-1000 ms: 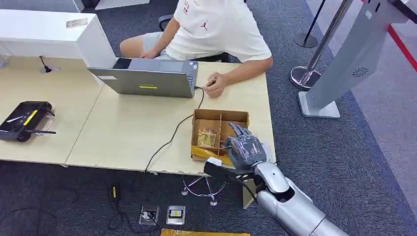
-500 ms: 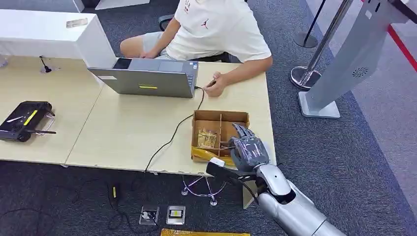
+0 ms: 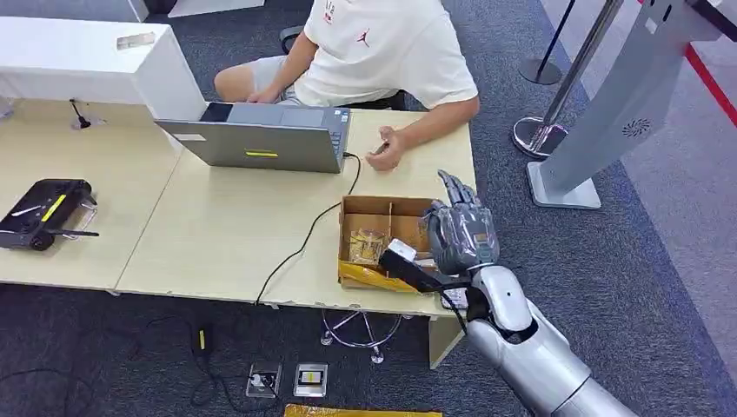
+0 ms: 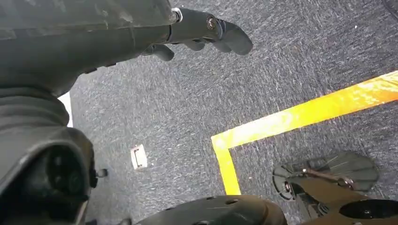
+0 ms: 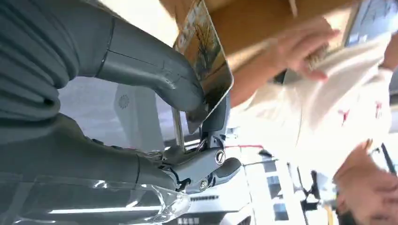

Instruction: Pass the card to the sensor for recognition and then transmit it.

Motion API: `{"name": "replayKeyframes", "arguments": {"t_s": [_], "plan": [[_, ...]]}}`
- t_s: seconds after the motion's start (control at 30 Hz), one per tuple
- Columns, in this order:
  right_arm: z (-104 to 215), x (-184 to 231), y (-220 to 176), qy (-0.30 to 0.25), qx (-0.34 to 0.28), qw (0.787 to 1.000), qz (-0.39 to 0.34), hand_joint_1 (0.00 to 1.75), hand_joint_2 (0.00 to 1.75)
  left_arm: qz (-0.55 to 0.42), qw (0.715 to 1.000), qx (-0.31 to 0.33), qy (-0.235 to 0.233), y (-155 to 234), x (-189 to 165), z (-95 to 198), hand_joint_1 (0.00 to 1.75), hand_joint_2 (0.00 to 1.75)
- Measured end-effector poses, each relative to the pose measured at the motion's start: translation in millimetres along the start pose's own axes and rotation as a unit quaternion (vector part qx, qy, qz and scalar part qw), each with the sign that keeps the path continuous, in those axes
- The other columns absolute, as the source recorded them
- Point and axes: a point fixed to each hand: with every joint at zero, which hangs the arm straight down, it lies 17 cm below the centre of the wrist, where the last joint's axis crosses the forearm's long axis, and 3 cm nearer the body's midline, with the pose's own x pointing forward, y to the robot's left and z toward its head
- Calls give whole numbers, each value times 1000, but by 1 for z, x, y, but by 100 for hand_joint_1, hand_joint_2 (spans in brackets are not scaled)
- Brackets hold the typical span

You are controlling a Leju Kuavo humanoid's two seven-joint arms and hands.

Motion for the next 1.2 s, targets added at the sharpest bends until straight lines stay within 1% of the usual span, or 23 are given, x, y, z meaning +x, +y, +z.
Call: {"name": "replayKeyframes", "arguments": {"t_s": [0.23,0.43,0.67,0.87,1.03,1.2], "plan": [[-7,-5,-22,5,-28,1000,-3,175,175,1,1000,0,0,-2,1,1,0,0],[-15,-7,-32,3,-36,999,1,175,175,-4,1000,-2,-3,-3,2,1,0,0],[-53,-9,-66,-12,-45,999,20,175,175,-28,999,-7,-13,-6,4,2,0,0],[-90,-15,-94,-7,-58,998,21,175,175,-46,999,-8,-20,-6,5,2,0,0],[-120,-17,-105,0,-54,998,23,175,175,-54,998,-9,-19,-6,6,1,0,0],[-134,-23,-99,11,-42,999,31,175,175,-62,998,-10,-21,-5,7,1,0,0]]}}
